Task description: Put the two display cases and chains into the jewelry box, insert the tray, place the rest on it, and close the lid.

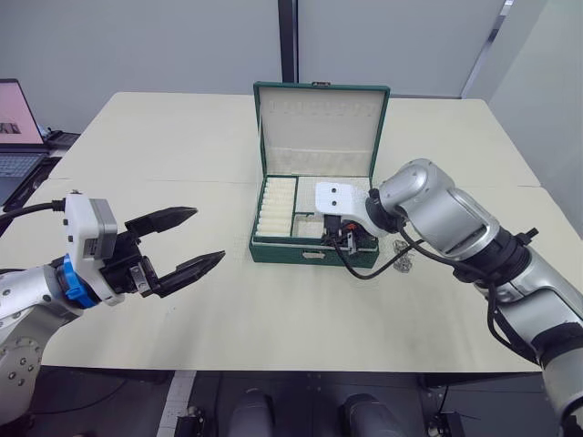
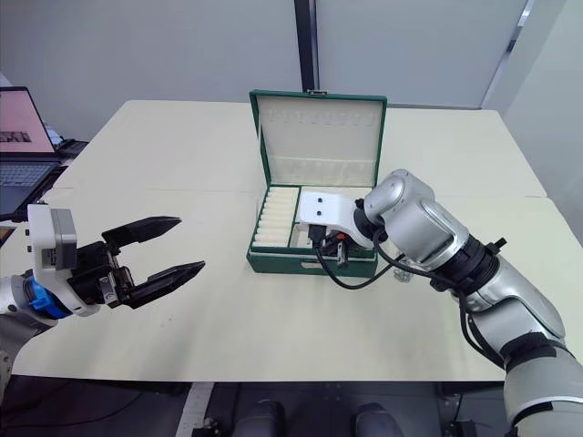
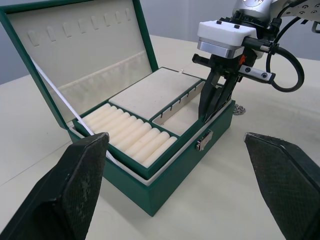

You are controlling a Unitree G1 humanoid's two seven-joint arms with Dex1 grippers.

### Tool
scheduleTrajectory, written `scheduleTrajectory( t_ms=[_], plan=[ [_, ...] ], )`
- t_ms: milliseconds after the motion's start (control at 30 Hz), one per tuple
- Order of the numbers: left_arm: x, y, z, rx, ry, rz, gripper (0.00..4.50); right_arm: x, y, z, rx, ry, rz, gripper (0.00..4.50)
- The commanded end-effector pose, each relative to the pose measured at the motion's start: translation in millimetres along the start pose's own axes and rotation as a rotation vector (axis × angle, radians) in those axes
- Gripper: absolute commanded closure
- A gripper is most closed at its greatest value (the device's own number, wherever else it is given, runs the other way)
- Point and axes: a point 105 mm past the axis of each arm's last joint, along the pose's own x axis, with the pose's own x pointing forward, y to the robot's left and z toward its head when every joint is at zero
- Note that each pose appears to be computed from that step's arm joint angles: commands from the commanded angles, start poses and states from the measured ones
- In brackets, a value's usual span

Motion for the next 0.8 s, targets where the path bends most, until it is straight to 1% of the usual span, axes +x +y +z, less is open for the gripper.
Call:
scheduleTrajectory(
  t_ms=[33,200,467,600,800],
  plan=[
    [1,-1,4,0.024,-0.001,-0.013,0.00,-7,-2,10,-0.015,-0.049,-0.028,4.49],
    [0,-1,3,0.024,-0.001,-0.013,0.00,-6,-6,11,-0.013,-0.057,-0.047,4.49],
    [1,-2,2,0.024,-0.004,-0.018,0.00,-21,-13,20,-0.012,-0.094,-0.067,4.49],
    [2,-2,2,0.026,-0.006,-0.022,0.00,-19,-13,22,-0.004,-0.106,-0.060,4.49],
    [3,-1,2,0.030,-0.006,-0.023,0.00,-14,-11,15,0.007,-0.090,-0.053,4.49]
  ],
)
